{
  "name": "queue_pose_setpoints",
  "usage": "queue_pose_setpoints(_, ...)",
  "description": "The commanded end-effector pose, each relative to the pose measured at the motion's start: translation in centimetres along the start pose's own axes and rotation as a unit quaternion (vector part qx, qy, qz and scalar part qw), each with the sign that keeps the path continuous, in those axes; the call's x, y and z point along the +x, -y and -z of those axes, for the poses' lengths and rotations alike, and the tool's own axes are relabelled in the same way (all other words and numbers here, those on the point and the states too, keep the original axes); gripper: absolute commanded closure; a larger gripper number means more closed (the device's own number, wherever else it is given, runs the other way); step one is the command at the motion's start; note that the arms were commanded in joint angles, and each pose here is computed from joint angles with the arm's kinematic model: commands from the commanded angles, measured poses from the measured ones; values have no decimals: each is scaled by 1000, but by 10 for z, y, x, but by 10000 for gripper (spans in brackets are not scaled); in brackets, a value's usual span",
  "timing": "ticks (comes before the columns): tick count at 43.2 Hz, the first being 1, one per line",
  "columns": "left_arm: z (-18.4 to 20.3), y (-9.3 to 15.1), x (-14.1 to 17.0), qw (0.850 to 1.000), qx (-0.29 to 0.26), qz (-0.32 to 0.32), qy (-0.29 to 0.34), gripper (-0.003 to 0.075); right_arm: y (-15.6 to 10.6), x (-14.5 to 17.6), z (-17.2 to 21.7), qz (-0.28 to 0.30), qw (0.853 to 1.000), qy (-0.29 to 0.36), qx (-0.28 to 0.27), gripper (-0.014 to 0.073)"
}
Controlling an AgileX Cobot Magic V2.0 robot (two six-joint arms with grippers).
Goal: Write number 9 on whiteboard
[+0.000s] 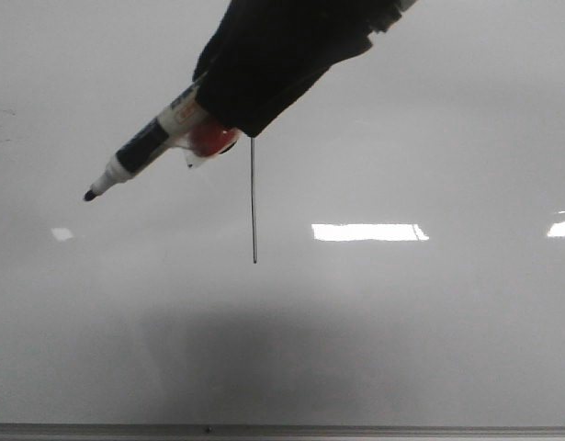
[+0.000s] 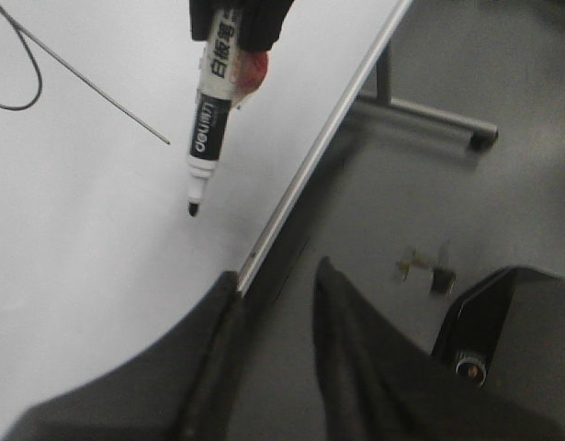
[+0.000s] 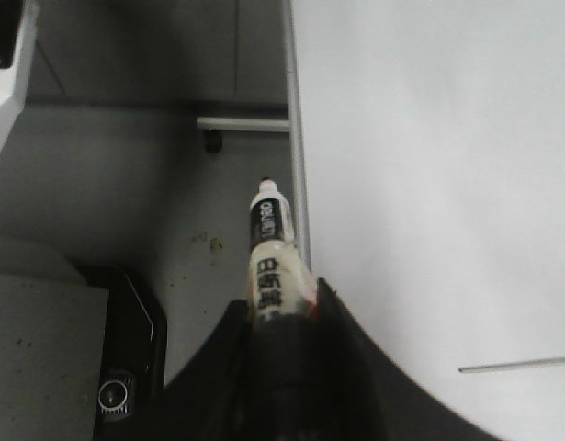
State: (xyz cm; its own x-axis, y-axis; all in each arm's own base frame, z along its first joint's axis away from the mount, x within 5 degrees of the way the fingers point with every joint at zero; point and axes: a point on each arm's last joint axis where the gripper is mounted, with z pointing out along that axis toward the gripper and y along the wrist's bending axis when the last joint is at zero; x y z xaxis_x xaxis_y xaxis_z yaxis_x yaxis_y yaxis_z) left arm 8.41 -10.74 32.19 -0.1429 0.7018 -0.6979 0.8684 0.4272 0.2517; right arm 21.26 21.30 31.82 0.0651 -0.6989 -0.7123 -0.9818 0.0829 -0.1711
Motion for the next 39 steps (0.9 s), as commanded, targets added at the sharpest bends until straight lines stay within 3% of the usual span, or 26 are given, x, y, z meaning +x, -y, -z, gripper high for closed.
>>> queue_pose_setpoints(1,-3,-8,-23,999,-9,-30,7,292,-10,-25,17,48,998,31,8,653)
queue_pose_setpoints(3,-7,-10,-28,999,-9,-32,2,202,-14,-29,16,55,998,34,0,653)
queue_pose_setpoints(6,-14,-11,-33,999,-8,-35,-3,142,-22,-34,16,66,997,40,-6,653)
queue_pose_setpoints(15,-26,-12,-37,999,-2,-37,-19,161,-37,-47,21,92,994,62,-9,653)
queue_pose_setpoints(23,-26,-11,-41,1000,-1,-28,5,293,-42,-51,19,99,993,68,-10,653)
queue_pose_setpoints(39,-26,-7,-45,999,25,-7,28,648,-41,-52,19,101,992,73,3,653)
